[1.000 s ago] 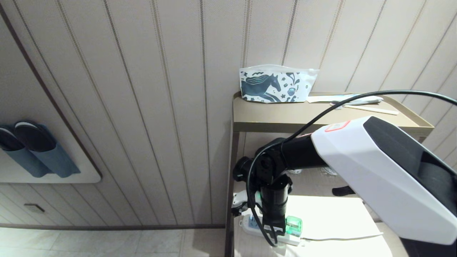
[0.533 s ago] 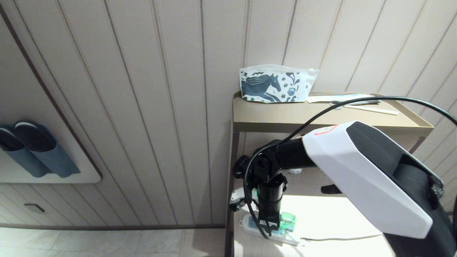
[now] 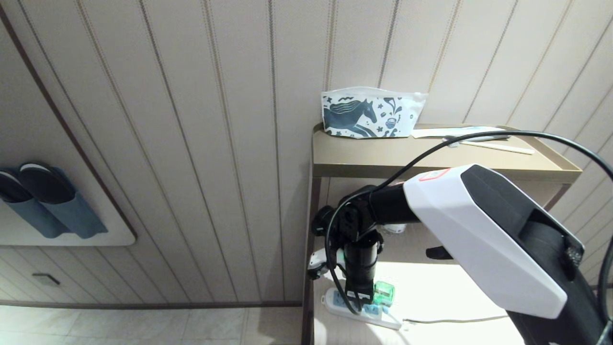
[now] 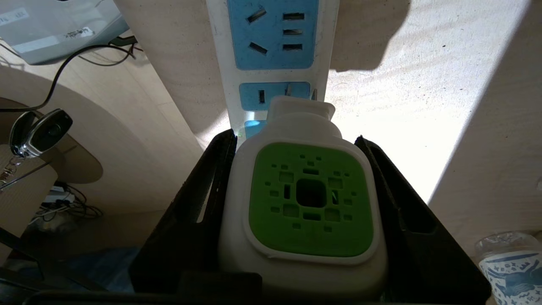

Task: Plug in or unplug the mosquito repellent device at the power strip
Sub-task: Insert the plug into the socket

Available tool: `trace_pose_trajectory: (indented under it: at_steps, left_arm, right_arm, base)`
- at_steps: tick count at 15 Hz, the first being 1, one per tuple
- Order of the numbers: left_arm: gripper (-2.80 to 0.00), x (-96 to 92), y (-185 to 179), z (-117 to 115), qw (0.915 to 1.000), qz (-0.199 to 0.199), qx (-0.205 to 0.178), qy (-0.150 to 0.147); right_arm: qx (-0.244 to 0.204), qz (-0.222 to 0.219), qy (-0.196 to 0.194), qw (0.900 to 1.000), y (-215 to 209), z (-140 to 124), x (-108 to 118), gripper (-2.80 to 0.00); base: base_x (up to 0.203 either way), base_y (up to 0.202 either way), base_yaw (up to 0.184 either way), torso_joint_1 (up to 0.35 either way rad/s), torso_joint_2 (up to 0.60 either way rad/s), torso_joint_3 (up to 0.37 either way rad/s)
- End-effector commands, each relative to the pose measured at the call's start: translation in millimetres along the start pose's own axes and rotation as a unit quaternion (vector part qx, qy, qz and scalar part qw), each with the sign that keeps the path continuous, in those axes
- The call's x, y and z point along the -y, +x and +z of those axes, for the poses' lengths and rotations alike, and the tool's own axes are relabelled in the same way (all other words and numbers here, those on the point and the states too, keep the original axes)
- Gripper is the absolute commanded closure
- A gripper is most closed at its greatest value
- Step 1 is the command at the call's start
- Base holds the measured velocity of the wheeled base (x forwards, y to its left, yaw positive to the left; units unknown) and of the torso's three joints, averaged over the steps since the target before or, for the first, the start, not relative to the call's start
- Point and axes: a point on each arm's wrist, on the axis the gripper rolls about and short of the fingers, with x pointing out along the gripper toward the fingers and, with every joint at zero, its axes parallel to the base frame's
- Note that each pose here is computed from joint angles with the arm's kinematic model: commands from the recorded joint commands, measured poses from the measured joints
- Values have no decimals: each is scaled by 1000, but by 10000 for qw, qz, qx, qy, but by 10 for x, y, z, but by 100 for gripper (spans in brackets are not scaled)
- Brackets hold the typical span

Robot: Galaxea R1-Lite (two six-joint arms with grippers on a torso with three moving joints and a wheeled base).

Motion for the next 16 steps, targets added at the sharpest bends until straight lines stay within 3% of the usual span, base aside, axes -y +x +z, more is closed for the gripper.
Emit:
trace_pose_trajectory:
  at_steps: [1,16]
  left_arm:
    - [0,0,2,-2,10000,2,-13,-1]
    - [0,0,2,-2,10000,3,-13,-1]
  right_arm:
    - [-25,15,-20,10000,-23,-22,-8,0]
    - [-164,149,-79,9997,-61,-146,-132,0]
  base:
    - [0,0,0,0,0,0]
    - [0,0,0,0,0,0]
